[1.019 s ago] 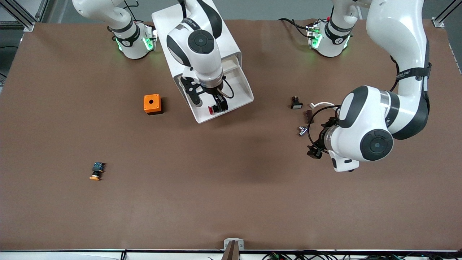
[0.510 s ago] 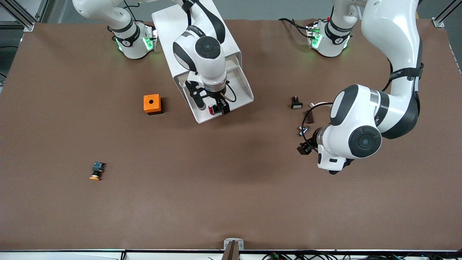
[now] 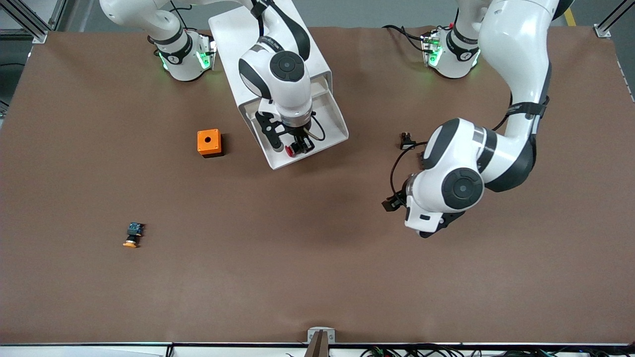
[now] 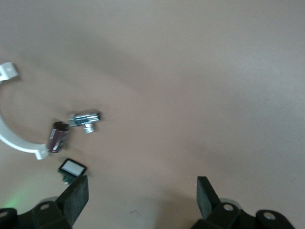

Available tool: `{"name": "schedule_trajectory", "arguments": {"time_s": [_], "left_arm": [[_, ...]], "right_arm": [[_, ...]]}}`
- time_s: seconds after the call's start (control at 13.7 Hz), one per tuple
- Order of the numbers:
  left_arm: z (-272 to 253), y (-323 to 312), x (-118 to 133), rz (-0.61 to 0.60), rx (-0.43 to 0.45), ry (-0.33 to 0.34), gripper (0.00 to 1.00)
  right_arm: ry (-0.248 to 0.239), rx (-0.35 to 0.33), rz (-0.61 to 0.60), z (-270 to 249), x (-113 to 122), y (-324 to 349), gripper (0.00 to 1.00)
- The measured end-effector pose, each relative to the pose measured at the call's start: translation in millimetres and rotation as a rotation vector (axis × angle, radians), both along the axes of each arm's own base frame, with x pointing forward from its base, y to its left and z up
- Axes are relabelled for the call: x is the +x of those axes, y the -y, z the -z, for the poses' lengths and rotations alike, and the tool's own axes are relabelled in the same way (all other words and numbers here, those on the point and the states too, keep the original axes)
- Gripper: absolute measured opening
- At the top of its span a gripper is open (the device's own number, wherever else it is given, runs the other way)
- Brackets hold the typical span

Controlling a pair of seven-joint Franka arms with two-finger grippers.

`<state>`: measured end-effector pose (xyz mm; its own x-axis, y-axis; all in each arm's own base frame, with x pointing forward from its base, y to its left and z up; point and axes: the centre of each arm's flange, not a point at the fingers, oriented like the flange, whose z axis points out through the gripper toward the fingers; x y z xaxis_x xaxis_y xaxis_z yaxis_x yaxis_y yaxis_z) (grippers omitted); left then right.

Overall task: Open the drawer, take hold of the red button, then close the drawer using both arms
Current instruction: 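Lift the red button out with the right gripper while the left gripper approaches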

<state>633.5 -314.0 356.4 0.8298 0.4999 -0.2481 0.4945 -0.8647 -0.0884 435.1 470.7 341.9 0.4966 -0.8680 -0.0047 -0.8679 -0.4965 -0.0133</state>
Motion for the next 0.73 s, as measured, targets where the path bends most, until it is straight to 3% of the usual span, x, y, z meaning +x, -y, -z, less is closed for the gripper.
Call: {"name": "schedule_trajectory", "arguments": {"time_s": [0.36, 0.73], "left_arm": [[19.0, 49.4, -17.9, 0.037, -0.045, 0.008, 1.00], [39.2, 103.8, -48.5, 0.068, -0.068, 0.021, 1.00]], "right_arm": [[0.030, 0.004, -0.043, -16.6, 10.9, 0.9, 0.40], [0.030, -0.004, -0.210, -90.0, 82.8, 72.1, 0.40]]}}
